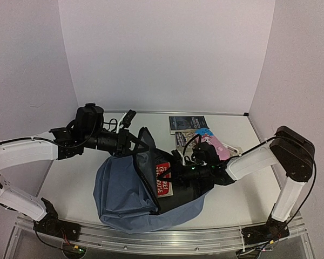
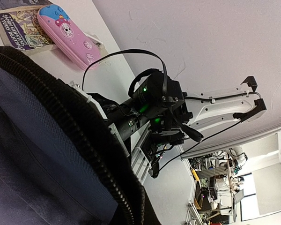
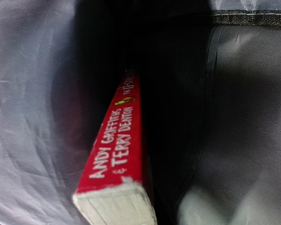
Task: Pack the student bag
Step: Place the book in the student bag.
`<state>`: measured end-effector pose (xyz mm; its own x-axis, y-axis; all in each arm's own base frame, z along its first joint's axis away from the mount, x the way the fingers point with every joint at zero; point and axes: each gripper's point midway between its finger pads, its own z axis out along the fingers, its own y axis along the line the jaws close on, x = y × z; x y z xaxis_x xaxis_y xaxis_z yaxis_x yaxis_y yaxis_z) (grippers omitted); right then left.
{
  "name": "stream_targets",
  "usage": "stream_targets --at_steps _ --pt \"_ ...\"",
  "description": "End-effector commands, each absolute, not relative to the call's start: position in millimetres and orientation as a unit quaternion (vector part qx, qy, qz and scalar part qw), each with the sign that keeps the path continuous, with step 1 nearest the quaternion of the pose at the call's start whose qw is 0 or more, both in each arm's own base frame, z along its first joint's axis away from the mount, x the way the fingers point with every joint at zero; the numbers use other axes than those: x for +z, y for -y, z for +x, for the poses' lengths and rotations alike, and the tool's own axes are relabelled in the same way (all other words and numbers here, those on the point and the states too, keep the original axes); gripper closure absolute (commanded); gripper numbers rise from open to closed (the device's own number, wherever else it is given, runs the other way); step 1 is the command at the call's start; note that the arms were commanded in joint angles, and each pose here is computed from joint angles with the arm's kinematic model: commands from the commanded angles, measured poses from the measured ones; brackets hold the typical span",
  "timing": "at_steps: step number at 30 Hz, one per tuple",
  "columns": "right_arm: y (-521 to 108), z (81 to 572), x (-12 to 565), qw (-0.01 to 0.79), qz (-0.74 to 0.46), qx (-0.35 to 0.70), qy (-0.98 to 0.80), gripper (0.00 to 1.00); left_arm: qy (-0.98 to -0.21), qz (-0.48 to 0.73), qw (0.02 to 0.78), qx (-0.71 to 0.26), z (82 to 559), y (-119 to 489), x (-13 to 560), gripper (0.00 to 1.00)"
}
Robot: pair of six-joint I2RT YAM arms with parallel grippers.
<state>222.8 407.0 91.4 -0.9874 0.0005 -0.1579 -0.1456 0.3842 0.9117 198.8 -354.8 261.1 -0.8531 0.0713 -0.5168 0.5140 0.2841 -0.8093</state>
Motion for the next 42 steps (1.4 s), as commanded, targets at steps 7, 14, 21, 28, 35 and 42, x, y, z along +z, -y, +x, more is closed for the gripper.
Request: stream_targets --at_steps 7,14,21,28,35,42 --pt "-434.0 258.5 70.8 0.147 -0.040 0.505 -0.850 0.98 -0.754 0.149 0.250 -0.589 236.3 327.6 283.7 1.00" --pt "-440.5 286.2 63.9 0.194 -0.032 0.454 -0.869 0.80 -0.785 0.105 0.238 -0.563 257.3 300.8 253.5 1.00" --pt "-427.8 301.9 81.8 0.247 -0.038 0.408 -0.878 0.52 -0.830 0.031 0.217 -0.514 270.3 257.6 210.5 1.00" --pt "-400.6 313.2 117.4 0.311 -0.053 0.340 -0.886 0.35 -0.872 0.000 0.194 -0.449 268.6 232.5 180.1 1.00" --pt "-379.9 309.8 166.3 0.355 -0.065 0.329 -0.873 0.26 -0.907 -0.066 0.176 -0.378 267.5 202.5 142.5 1.00" --pt "-343.1 314.9 218.7 0.421 -0.061 0.276 -0.862 0.24 -0.922 -0.121 0.114 -0.350 255.8 192.8 91.2 1.00"
